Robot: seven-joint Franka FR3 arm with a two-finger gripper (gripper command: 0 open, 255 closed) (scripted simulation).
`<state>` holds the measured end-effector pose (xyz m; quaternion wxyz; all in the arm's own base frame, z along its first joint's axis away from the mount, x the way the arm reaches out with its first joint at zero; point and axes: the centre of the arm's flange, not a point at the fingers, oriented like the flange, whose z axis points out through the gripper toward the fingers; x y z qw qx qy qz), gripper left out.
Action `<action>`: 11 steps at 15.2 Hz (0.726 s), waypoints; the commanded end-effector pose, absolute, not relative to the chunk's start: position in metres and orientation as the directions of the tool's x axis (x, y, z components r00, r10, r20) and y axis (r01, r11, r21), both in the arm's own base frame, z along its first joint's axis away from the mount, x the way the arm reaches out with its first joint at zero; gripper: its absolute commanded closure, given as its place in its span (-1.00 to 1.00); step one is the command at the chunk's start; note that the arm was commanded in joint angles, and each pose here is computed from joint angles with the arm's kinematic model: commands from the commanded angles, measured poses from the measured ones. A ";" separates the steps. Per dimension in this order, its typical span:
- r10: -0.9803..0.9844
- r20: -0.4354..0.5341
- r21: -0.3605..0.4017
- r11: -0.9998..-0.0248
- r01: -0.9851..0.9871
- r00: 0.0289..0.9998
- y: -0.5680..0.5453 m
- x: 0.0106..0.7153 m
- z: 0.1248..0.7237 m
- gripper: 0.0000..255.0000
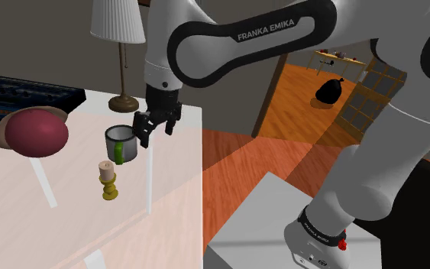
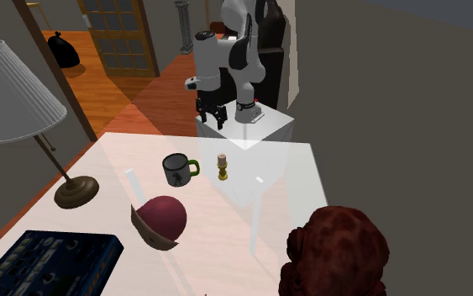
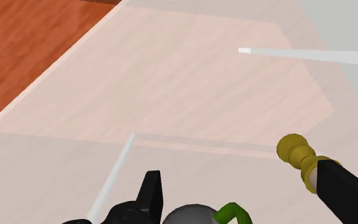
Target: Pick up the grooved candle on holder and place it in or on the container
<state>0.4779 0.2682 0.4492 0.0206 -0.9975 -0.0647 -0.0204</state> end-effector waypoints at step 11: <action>0.187 0.062 -0.029 -0.981 0.189 0.980 0.391 0.544 0.391 -1.00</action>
